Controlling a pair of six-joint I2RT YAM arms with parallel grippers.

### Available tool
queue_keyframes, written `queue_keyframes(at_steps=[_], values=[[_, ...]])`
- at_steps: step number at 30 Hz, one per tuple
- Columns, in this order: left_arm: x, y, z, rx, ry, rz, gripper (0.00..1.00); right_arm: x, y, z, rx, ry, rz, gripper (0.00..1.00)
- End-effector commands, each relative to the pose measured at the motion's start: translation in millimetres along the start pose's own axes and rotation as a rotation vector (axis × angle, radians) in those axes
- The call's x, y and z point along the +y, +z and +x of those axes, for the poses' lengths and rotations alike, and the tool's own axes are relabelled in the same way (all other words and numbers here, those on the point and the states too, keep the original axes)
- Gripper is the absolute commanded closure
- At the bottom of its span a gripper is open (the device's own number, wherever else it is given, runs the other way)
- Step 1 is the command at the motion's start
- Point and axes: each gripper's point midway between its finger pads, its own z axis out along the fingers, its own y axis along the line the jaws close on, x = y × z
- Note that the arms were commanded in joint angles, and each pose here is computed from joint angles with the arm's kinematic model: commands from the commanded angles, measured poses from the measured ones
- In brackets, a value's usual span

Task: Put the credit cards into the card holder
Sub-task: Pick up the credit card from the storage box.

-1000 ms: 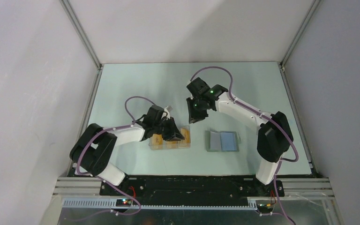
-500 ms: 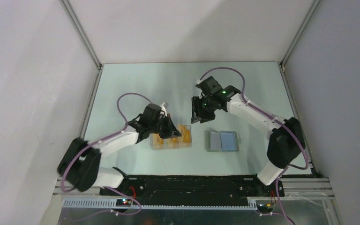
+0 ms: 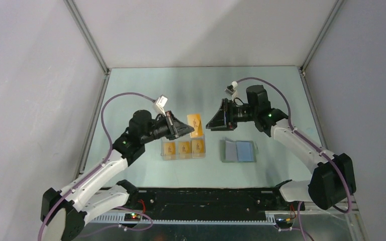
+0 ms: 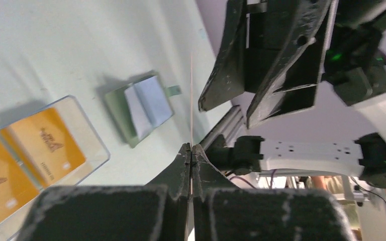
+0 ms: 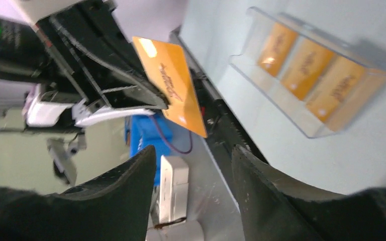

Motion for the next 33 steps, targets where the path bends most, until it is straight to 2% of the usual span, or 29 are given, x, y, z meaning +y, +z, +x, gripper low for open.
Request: queue_keyframes(at_steps=[1, 11, 17, 21, 24, 28, 33], values=[[-46, -9, -12, -0.040, 0.033, 0.196, 1.00, 60, -10, 4, 0.049, -0.094, -0.270, 0.46], [-53, -12, -6, -0.013, 0.030, 0.245, 1.00, 77, 6, -2, 0.063, -0.069, -0.367, 0.59], [-49, -14, -6, -0.036, 0.029, 0.236, 1.00, 74, 9, -8, 0.042, -0.060, -0.360, 0.65], [-56, -19, -10, -0.055, 0.038, 0.254, 1.00, 52, 3, -14, -0.022, -0.042, -0.244, 0.62], [-61, -22, -12, -0.067, 0.046, 0.265, 1.00, 39, -3, -20, -0.062, -0.033, -0.179, 0.52], [-67, -25, -14, -0.071, 0.052, 0.281, 1.00, 41, -5, -21, -0.051, -0.031, -0.204, 0.48], [-69, -24, -13, -0.058, 0.050, 0.293, 1.00, 66, 2, -10, 0.015, -0.073, -0.319, 0.51]])
